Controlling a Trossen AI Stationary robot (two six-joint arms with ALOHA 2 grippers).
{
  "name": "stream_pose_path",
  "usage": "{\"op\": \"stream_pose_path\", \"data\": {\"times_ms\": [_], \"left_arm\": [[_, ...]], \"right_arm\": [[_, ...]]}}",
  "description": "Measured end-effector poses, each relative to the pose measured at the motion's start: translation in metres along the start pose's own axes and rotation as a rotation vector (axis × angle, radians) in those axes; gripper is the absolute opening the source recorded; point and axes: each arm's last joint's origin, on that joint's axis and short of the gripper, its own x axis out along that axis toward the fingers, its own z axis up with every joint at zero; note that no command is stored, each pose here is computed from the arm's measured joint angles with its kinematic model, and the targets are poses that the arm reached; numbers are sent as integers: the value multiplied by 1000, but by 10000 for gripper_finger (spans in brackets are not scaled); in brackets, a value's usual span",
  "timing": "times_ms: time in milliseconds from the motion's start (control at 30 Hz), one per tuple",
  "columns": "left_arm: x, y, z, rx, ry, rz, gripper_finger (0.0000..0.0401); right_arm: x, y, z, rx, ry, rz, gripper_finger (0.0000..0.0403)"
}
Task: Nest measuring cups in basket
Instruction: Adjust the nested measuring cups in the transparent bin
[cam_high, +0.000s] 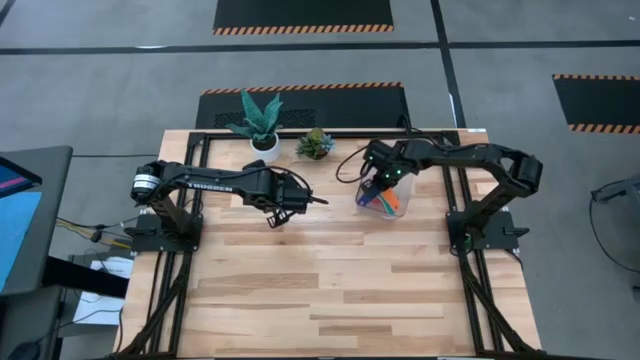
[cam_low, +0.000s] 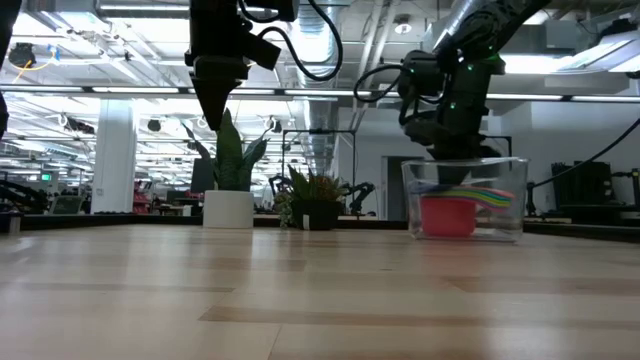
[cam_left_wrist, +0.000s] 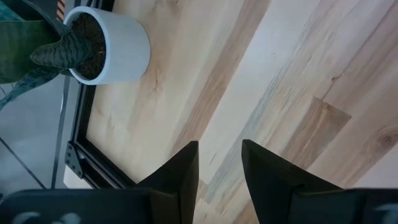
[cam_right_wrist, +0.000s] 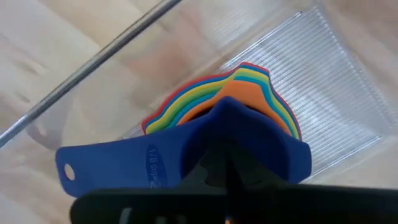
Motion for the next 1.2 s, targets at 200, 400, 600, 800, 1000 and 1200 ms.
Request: {"op": "stream_pose_path", "data": {"times_ms": [200,400,600,800,1000,1200], "left_arm": [[0,0,0,0,1,-2,113],[0,0,0,-1,1,-2,113],[0,0,0,-3,-2,-3,113],[0,0,1,-4,-5,-4,113],[0,-1,2,-5,-17,-7,113],[0,-1,2,-10,-24,-11,113]], "right_arm": [[-4,-7,0,8,1,-31,9],[-14,-11,0,10,-44,-50,6],[-32,-15,-2,20,-105,-39,9],[-50,-9,-1,-7,-221,24,5],[-40,2,-2,-97,-188,50,4],[-38,8,2,-114,-225,75,5]]}}
